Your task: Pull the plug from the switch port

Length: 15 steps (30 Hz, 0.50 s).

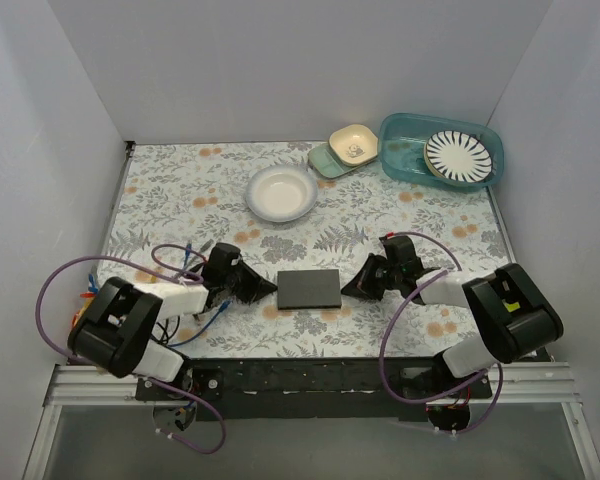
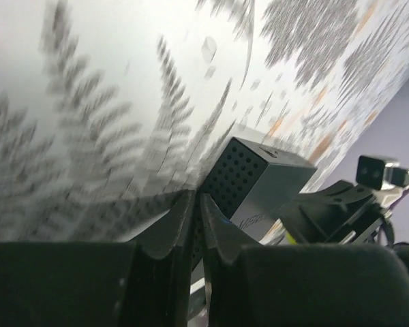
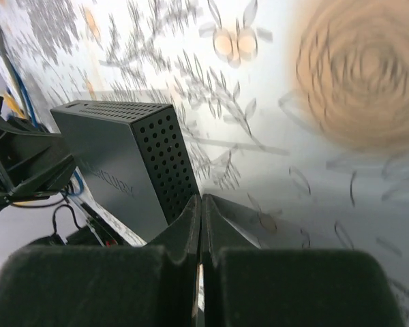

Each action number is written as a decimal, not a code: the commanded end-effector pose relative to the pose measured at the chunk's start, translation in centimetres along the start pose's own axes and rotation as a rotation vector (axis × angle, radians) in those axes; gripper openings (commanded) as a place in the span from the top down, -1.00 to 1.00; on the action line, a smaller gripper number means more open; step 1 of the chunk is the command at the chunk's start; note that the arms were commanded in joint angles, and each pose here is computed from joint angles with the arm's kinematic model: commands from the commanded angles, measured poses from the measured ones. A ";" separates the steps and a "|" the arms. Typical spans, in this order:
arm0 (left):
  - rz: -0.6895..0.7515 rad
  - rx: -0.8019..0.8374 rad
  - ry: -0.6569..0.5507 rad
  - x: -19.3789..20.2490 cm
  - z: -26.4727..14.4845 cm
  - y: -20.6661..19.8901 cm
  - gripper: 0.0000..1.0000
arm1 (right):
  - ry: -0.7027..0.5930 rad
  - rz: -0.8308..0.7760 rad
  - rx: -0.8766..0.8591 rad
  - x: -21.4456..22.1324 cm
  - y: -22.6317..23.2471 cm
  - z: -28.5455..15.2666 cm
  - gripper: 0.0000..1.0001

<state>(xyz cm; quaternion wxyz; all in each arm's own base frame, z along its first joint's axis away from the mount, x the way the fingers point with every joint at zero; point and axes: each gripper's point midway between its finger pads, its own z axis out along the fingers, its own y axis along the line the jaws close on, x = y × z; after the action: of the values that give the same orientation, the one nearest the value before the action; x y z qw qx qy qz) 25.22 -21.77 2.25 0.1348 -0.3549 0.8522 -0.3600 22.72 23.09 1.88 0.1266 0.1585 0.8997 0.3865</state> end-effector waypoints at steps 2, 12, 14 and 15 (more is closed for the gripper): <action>0.017 -0.042 0.074 3.3 -2.6 2.3 0.82 | 0.052 -0.065 0.015 3.2 -1.1 -1.9 0.97; 0.093 -0.087 -0.140 -1.2 -4.4 -1.6 0.57 | -0.086 -0.216 0.082 -1.3 1.9 -3.5 0.97; 0.145 -0.094 -0.231 -3.0 -5.3 -3.2 0.48 | -0.166 -0.305 0.134 -3.1 2.9 -5.4 0.97; 0.166 -0.078 -0.260 -3.7 -6.3 -5.3 0.46 | -0.225 -0.353 0.161 -4.2 3.2 -6.3 0.97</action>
<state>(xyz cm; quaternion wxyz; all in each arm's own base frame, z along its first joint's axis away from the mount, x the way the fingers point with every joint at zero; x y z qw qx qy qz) 23.58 -20.17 5.11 0.1651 -0.3446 0.8737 -0.3011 21.62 21.47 4.04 0.1644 0.1013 0.9246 0.3283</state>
